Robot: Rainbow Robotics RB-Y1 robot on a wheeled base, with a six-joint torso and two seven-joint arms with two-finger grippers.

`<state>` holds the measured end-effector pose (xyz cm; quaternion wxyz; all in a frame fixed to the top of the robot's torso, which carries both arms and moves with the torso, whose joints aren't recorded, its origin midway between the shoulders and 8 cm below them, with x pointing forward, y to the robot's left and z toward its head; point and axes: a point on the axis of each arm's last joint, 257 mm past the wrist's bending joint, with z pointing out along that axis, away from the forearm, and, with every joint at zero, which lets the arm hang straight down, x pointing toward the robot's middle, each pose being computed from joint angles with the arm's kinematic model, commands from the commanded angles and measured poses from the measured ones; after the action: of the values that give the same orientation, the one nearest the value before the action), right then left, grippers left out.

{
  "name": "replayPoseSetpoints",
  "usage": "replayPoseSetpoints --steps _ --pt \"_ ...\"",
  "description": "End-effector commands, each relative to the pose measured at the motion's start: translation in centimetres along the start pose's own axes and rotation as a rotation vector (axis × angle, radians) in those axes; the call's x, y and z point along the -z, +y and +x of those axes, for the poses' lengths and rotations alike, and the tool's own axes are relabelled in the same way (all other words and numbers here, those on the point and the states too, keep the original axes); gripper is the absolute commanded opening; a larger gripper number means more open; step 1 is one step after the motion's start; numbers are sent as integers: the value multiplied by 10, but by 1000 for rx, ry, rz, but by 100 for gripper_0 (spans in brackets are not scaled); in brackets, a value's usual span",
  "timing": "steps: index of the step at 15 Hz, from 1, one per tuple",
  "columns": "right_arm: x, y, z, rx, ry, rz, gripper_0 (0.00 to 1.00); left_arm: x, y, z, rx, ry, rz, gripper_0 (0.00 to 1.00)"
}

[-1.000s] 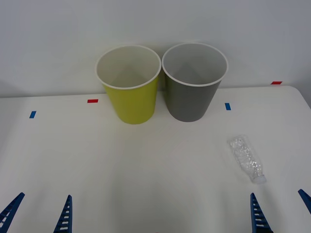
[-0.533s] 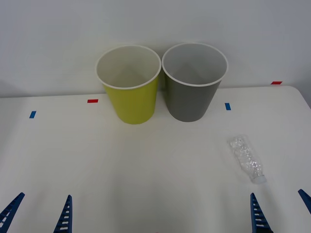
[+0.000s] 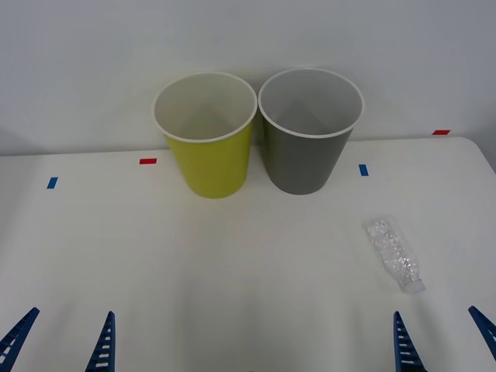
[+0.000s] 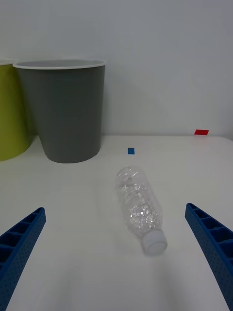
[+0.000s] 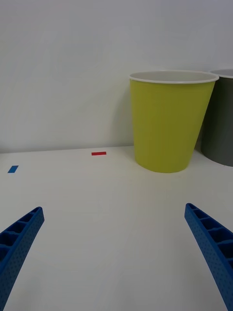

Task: Put cans in the gray bin and PET bottles in the light green bin.

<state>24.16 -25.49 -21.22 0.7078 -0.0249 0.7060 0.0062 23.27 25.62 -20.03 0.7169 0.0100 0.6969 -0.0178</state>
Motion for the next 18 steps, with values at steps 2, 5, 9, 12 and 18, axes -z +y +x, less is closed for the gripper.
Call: replayPoseSetpoints --steps 2,5,9,12,18 --pt "-1 1 -2 9 -7 1 100 0 0 0 0 0 0 100" --pt "-2 0 -4 8 -12 10 100 0 0 0 0 0 0 100" --pt "-13 -5 -13 4 -45 6 100 0 0 0 0 0 0 100" --pt "-41 -11 -13 6 -3 -7 100 0 0 0 0 0 0 100" --pt "-73 -37 -18 -27 150 21 100 0 0 0 0 0 0 100"
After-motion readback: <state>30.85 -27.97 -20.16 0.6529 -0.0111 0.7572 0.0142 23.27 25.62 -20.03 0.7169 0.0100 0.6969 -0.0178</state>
